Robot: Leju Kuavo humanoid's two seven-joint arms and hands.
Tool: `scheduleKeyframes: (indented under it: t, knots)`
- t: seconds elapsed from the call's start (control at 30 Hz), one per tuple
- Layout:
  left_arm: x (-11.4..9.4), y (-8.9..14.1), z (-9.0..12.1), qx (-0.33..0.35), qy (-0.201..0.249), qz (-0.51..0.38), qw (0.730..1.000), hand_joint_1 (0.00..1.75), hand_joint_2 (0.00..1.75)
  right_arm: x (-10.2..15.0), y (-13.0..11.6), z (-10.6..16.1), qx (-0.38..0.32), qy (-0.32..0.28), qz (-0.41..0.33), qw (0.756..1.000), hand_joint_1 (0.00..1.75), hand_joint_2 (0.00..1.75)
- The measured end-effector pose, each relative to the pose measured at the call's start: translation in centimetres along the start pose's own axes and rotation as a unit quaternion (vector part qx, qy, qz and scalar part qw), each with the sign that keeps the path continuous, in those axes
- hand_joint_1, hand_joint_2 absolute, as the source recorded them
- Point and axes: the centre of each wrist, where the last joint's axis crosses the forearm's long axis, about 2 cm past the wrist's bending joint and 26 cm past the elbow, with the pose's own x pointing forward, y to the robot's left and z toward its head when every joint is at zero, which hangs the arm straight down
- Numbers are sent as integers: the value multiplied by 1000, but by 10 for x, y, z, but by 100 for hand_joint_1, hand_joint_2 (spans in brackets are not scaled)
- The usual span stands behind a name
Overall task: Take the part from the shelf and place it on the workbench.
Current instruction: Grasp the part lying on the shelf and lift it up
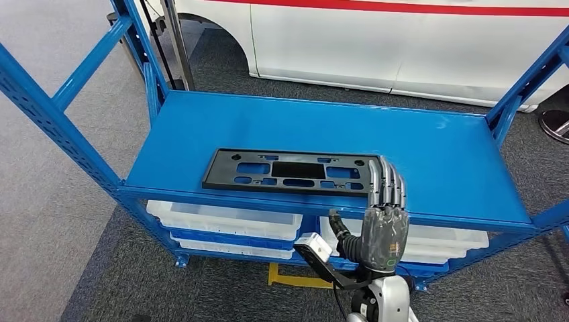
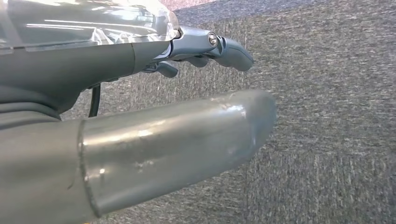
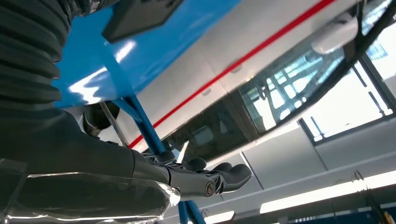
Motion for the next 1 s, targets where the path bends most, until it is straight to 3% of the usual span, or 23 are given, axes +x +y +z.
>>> scheduleKeyframes:
  t: [0.3,0.6,1.0]
  knots:
    - [1,1,-1,-6,-1,7,1000,0,0,22,24,8,40,18,26,999,2,175]
    - [1,8,-4,-8,3,11,1000,0,0,41,51,26,88,-25,65,994,2,175]
    - [4,10,-7,-29,1,21,999,0,0,43,62,30,107,-59,80,989,2,175]
